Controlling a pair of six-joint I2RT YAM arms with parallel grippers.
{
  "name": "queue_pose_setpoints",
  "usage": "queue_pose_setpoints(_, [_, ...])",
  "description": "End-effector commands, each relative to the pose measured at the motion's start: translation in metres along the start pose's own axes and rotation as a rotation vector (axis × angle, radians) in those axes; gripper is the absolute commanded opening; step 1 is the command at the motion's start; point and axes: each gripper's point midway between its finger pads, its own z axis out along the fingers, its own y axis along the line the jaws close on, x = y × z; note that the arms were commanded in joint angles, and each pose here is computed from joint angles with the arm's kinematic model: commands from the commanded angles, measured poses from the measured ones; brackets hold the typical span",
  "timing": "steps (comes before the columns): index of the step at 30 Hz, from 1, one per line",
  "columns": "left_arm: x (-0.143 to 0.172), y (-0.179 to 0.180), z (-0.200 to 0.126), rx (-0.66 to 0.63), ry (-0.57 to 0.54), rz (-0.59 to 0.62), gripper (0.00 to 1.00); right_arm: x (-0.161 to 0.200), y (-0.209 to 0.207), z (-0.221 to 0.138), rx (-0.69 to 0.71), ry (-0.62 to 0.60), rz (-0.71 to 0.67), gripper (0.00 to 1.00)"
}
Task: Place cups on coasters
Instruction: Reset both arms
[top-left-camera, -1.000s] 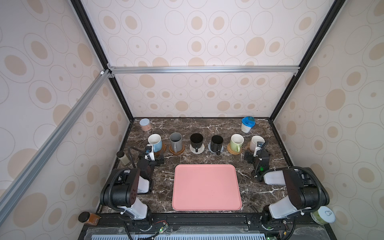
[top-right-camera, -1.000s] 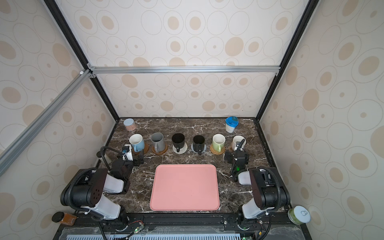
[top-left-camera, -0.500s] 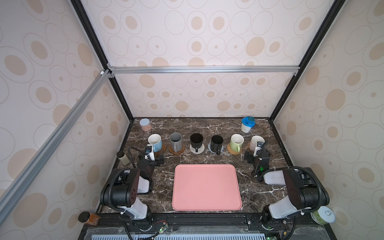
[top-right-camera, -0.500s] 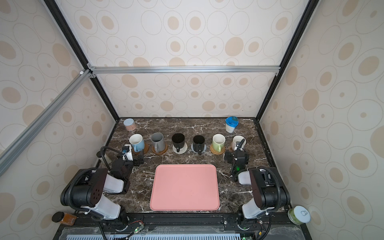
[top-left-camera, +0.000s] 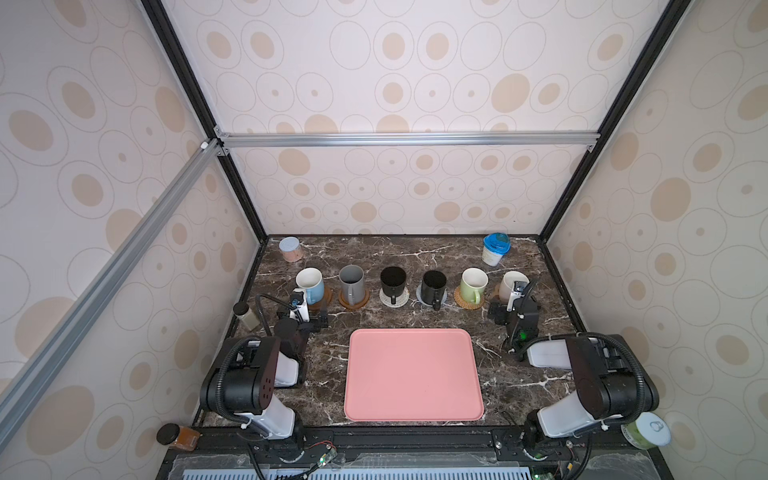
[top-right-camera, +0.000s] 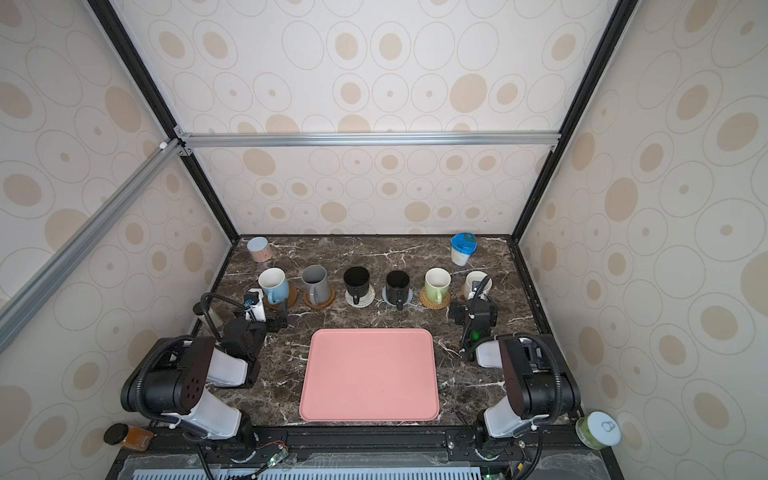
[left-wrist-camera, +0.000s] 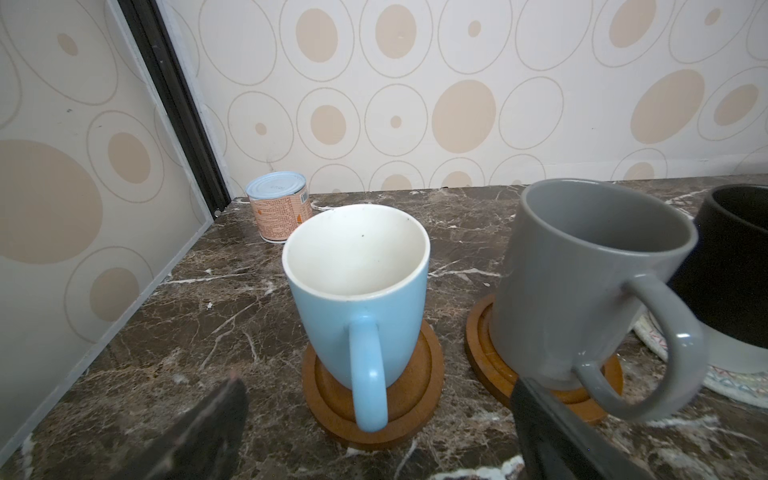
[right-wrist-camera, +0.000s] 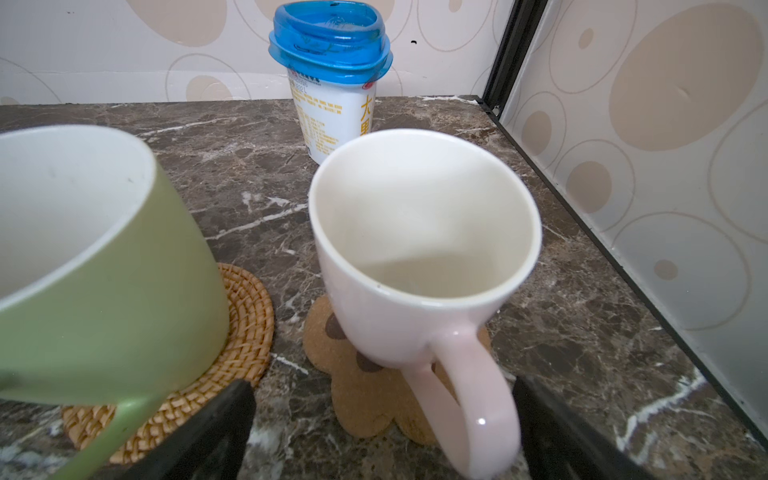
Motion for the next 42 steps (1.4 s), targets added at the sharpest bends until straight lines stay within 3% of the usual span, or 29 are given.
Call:
queue_pose_setpoints(1, [-0.017,-0.001,0.003,0.004,-0.058,0.028,1.0,-0.006,0.0,-0.001,-0.004,-0.019,-0.005,1.0])
queue_pose_setpoints(9, [-0.017,-0.001,0.003,0.003,-0.058,0.028,1.0,-0.006,-0.001,-0.003,0.003,-0.031,0.006,1.0])
queue_pose_setpoints(16, [-0.017,-0.001,0.003,0.003,-0.059,0.028,1.0,-0.007,-0.007,-0.03,-0.017,-0.183,0.041,1.0])
queue_pose_setpoints(22, [-0.017,-0.001,0.003,0.003,-0.058,0.028,1.0,-0.007,0.011,0.002,-0.058,0.0,-0.027,1.0])
queue_pose_setpoints(42, [-0.017,-0.001,0.003,0.003,-0.059,0.028,1.0,-0.006,0.008,0.001,-0.048,-0.012,-0.023,1.0])
